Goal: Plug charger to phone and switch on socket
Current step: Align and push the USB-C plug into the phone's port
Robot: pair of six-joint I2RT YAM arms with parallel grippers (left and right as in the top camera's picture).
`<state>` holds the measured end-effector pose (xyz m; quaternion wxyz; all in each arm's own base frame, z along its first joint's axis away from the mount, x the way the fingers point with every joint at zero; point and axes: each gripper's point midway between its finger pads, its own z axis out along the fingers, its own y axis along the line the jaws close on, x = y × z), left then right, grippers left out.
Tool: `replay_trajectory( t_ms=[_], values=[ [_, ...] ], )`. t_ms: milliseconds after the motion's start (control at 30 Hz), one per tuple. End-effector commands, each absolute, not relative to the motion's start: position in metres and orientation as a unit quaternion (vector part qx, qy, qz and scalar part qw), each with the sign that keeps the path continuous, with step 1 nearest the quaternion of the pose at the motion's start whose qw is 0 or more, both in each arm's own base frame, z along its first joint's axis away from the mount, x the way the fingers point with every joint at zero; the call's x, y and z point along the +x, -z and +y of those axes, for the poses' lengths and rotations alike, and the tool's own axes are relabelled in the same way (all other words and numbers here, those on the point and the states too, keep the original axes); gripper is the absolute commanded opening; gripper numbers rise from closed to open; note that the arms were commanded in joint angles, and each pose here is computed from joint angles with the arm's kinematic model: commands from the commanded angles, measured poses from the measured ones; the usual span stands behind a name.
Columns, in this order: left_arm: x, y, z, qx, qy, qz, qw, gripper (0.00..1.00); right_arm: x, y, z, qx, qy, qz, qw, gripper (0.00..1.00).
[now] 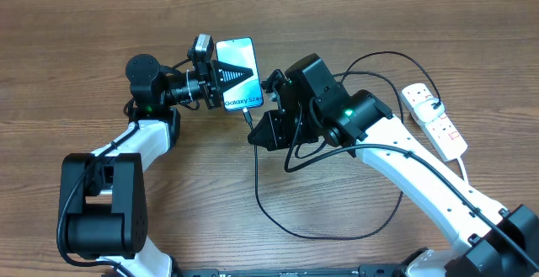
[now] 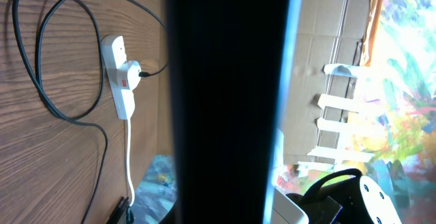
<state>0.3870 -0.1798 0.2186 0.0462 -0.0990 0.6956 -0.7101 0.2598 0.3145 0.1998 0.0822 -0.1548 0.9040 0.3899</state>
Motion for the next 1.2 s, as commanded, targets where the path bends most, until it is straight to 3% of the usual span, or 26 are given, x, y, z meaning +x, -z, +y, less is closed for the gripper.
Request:
replay_trajectory(
  t_ms=[0, 1000, 1167],
  values=[
    [0.381, -0.223, -0.184, -0.065, 0.711, 0.699, 0.048, 0.04, 0.262, -0.207, 0.314, -0.158, -0.388, 0.902, 0.103, 0.04],
    [0.368, -0.222, -0.196, 0.007, 0.708, 0.703, 0.069, 0.04, 0.294, -0.222, 0.321, -0.15, -0.388, 0.891, 0.183, 0.04],
    [0.371, -0.223, -0.194, 0.018, 0.705, 0.702, 0.094, 0.04, 0.287, -0.214, 0.316, -0.145, -0.377, 0.9, 0.162, 0.21]
  ],
)
